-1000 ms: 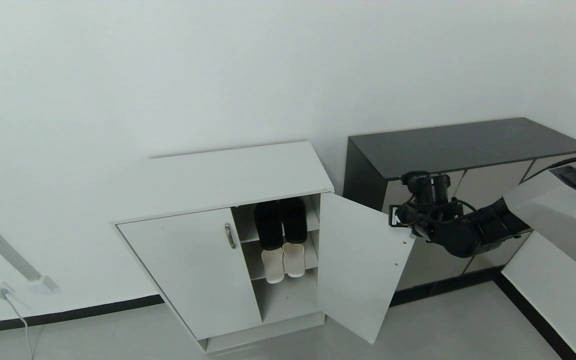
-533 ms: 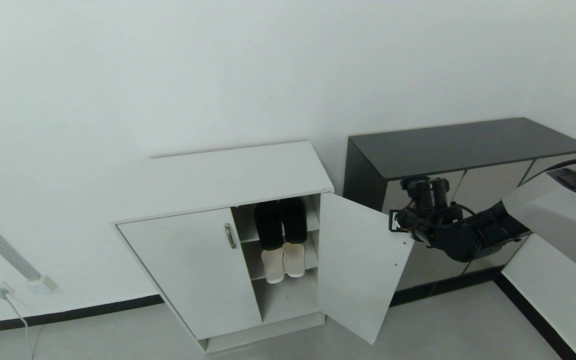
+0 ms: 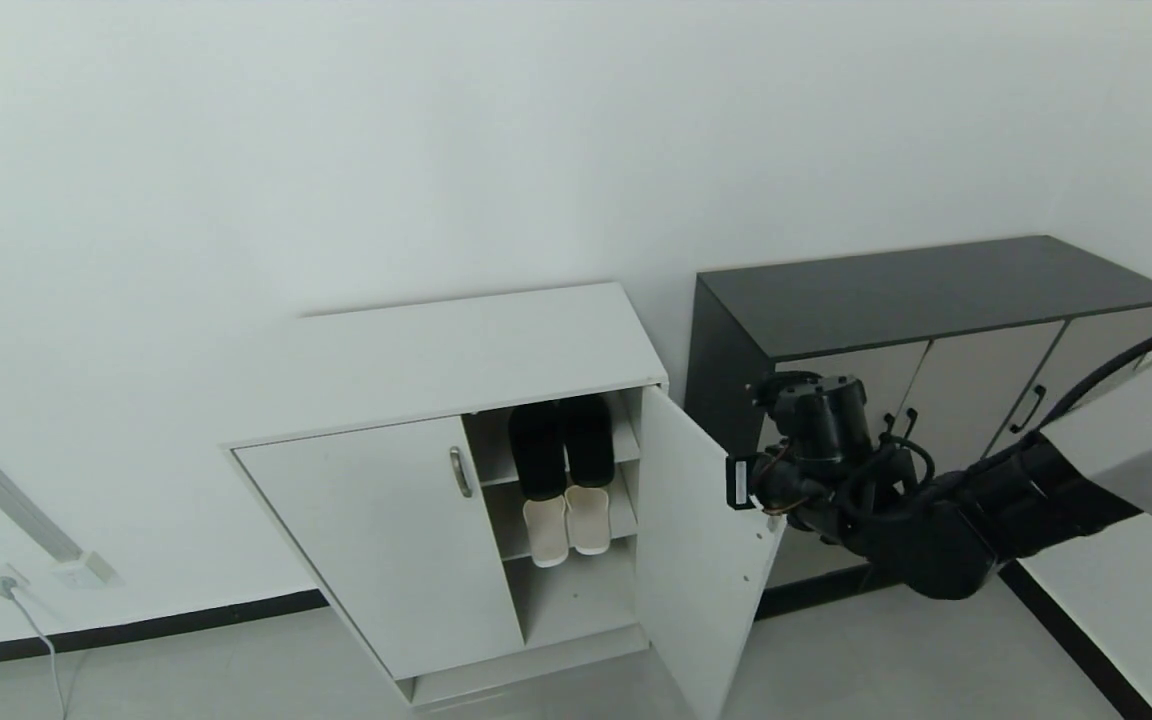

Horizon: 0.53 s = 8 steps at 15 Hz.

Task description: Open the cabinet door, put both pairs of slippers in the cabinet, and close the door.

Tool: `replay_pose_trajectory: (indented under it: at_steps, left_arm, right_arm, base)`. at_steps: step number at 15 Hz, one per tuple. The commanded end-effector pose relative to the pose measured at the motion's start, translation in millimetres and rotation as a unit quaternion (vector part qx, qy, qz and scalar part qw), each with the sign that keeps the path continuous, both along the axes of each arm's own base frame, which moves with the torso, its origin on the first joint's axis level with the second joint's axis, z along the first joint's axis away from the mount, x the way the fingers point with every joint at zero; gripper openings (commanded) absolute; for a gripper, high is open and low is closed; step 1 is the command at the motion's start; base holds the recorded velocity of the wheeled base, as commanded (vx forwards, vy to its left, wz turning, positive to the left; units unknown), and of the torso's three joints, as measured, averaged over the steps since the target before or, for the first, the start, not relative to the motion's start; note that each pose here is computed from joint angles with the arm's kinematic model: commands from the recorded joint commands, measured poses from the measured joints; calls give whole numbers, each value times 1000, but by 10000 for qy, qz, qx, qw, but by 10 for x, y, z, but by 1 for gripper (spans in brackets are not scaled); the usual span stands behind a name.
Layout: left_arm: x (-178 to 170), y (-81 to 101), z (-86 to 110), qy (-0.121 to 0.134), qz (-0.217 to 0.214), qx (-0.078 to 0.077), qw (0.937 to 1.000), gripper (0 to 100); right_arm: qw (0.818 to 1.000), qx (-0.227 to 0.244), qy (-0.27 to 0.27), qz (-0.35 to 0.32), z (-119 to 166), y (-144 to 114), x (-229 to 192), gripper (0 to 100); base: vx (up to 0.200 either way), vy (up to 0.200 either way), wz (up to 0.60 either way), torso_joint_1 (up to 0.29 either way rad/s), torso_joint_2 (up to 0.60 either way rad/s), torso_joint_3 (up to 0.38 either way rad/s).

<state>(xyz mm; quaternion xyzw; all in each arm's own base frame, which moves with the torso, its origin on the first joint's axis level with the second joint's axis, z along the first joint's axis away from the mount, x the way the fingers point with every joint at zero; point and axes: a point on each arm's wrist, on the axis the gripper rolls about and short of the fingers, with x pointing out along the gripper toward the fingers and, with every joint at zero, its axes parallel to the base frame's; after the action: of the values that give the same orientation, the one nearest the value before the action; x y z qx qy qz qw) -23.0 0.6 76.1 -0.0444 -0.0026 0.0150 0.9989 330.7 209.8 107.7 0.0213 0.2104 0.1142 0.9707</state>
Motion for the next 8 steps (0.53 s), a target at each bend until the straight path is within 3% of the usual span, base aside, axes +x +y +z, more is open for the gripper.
replay_pose_trajectory:
  at_steps: [1,8]
  left_arm:
    - [1,0,0,4,2,-1,10000,0]
    - [1,0,0,4,2,-1,10000,0]
  right_arm:
    - [9996,115,-182,172,207,37,-191,0]
    - [9994,-147,-13,299,80,9,-299,0]
  base:
    - [0,0,0,0,0,0]
    - [0,0,0,0,0,0]
